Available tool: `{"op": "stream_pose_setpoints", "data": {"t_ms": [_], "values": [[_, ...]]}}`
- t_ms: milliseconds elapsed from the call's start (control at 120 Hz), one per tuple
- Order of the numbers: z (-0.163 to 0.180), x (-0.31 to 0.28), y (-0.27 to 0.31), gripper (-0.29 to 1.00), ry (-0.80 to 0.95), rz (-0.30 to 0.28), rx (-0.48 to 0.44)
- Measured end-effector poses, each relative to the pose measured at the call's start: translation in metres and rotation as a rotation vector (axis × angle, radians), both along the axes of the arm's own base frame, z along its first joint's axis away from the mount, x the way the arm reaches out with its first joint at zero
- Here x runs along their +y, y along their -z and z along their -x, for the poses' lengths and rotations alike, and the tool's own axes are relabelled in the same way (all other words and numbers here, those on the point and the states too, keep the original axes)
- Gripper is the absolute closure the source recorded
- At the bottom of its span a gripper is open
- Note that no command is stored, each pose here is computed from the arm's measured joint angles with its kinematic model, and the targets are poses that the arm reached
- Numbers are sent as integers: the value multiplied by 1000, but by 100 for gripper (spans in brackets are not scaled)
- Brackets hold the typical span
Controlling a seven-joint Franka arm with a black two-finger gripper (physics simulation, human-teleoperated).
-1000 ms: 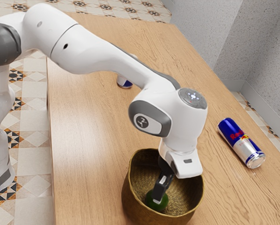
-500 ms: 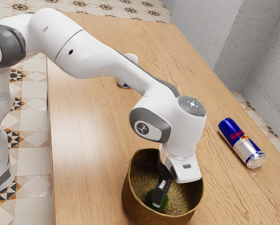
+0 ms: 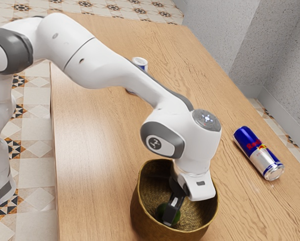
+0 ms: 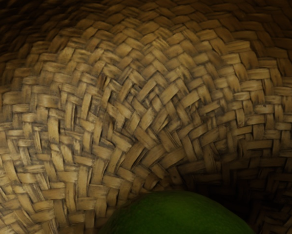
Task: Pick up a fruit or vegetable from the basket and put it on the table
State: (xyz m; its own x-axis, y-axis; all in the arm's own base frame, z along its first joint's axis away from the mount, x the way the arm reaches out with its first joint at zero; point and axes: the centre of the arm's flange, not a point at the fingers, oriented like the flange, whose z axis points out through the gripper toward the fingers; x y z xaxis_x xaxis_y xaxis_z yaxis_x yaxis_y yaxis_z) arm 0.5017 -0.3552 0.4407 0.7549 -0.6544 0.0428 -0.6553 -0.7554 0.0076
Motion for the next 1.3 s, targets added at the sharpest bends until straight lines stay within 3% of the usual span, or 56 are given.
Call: {"op": "stream_pose_setpoints", "data": {"t_ms": [100,242,450,567,742,842,933,1125,1250,1300], "values": [[1,2,5,8,-2,-5,6],[2,3,8,29,-3,-8,6],[6,2,-30,41,-2,6,-58],[14,5,-86,32,-8,30,-127],[17,6,-203,32,-12,90,-237],[20,19,-258,31,-28,95,-293],[-3,58,-267,31,-106,63,-291],[-69,207,-255,32,-381,-13,-249],[-67,201,-251,32,-369,-21,-233],[-63,188,-250,21,-344,-21,-227]]}}
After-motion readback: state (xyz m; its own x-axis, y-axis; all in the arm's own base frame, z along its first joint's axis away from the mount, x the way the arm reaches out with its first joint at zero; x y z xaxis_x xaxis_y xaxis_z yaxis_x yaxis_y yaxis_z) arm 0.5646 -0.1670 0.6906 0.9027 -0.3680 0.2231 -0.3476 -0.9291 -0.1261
